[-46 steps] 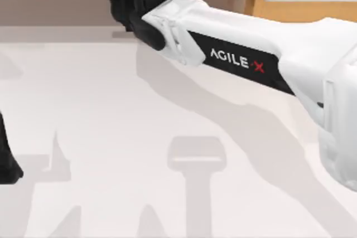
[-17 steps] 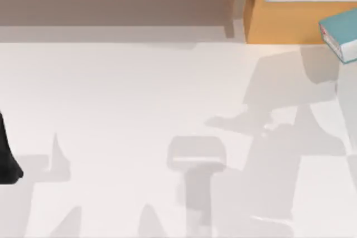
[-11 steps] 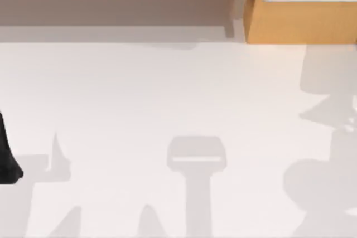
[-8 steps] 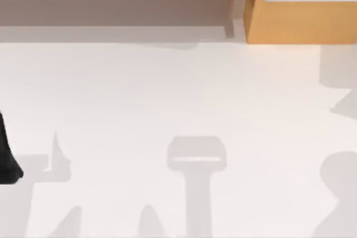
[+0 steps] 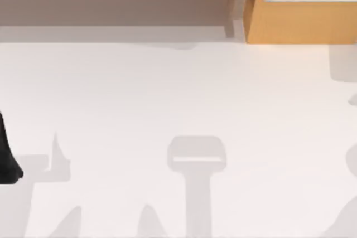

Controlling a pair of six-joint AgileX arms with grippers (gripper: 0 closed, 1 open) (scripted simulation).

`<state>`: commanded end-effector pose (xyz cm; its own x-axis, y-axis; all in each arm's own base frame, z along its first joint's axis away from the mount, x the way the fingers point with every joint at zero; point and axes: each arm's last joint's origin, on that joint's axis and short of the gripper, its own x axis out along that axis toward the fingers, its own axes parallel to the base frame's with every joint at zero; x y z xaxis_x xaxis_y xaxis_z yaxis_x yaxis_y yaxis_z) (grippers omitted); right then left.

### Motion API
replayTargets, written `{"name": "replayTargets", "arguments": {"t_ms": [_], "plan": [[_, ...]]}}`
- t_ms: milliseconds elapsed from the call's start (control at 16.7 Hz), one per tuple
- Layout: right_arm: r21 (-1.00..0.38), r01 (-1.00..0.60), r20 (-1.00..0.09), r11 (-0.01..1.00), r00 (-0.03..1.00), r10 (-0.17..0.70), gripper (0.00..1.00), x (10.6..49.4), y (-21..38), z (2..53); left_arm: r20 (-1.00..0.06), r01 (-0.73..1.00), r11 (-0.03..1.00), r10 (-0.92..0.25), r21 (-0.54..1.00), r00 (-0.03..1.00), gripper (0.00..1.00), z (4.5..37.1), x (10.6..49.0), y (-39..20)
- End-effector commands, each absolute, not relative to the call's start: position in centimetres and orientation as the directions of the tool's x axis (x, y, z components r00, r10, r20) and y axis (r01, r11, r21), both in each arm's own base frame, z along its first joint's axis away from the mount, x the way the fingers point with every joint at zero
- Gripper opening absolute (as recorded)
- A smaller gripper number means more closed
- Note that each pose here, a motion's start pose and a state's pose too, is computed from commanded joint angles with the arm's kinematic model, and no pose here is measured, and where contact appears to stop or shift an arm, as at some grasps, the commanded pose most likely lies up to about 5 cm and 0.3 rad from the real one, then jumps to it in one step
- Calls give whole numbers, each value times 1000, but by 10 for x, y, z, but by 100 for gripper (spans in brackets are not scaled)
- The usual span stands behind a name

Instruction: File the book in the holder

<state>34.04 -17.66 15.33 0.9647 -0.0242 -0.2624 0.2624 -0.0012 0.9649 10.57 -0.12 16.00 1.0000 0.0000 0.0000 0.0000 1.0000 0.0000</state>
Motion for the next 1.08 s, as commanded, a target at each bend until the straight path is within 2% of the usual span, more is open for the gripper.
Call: {"name": "replayTargets", "arguments": {"t_ms": [840,1080], "plan": [[965,262,-262,-1,965,-24,0,370,-177,149,0,0,1000,0,0,1000,100,160,106,-1],[965,262,-262,-1,965,-24,30,370,-177,149,0,0,1000,0,0,1000,100,160,106,-1]]}}
